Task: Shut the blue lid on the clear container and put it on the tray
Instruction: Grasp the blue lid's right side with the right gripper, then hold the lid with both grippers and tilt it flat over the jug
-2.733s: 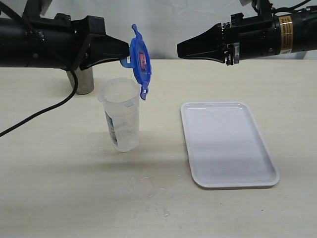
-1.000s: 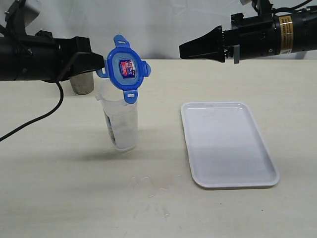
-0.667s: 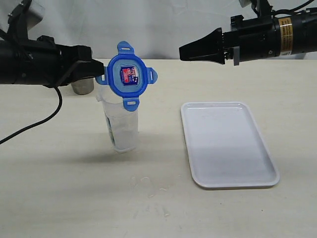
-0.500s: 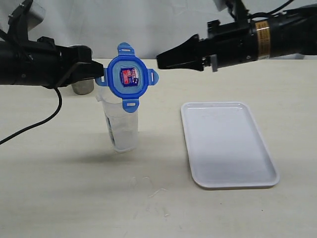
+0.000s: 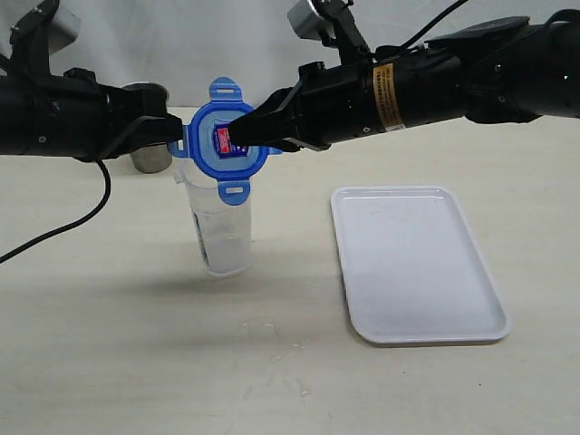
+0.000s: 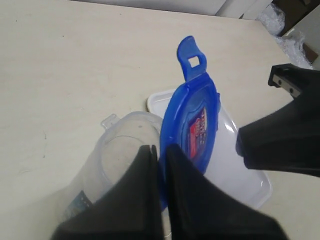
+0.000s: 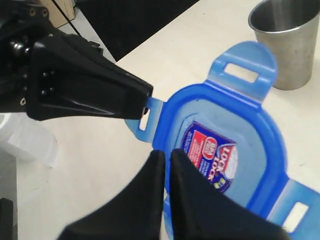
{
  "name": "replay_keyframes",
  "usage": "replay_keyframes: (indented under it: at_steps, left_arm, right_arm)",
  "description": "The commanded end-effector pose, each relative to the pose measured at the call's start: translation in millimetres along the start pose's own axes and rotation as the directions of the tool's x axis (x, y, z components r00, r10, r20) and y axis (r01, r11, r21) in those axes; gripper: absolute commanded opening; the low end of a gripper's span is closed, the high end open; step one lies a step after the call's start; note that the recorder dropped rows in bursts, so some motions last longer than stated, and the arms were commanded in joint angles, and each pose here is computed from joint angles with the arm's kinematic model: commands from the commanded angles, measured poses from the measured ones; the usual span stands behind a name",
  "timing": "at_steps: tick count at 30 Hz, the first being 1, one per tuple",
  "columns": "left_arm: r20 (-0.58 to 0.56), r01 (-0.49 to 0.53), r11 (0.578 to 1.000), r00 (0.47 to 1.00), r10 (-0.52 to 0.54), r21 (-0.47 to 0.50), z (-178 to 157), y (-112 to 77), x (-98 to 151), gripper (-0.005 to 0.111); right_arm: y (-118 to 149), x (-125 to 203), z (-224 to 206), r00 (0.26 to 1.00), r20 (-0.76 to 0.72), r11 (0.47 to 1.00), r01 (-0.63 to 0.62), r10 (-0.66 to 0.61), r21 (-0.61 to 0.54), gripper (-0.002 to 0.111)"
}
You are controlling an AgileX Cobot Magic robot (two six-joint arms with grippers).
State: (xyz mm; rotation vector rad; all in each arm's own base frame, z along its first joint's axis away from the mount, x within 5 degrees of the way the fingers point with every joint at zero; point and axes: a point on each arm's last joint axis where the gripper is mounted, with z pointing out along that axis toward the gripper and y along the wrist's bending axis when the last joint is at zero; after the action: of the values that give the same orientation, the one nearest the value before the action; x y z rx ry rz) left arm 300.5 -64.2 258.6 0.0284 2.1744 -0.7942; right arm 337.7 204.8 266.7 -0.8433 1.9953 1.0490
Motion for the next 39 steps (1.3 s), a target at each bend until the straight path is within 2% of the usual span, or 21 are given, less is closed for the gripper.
replay_keyframes:
  at_steps: [1, 35, 39]
  left_arm:
    - [-0.022, -0.003, 1.000, 1.000, 0.003, -0.018, -1.0, 1.7, 1.9, 0.000]
    - [-0.014, -0.009, 0.999, 1.000, 0.008, -0.038, -1.1, 3.5, 1.2, 0.000]
    - [-0.036, -0.033, 0.999, 0.999, 0.032, -0.029, -1.1, 2.8, 3.1, 0.000]
  right_arm:
    - [-4.5, 3.7, 0.4, 1.000, 0.001, 0.999, 0.005, -0.005, 0.053, 0.004]
    - [-16.3, 10.4, 7.7, 1.000, -0.011, 0.995, -0.004, 0.005, 0.103, 0.004]
    - [-16.3, 10.4, 7.7, 1.000, -0.011, 0.995, -0.004, 0.005, 0.103, 0.004]
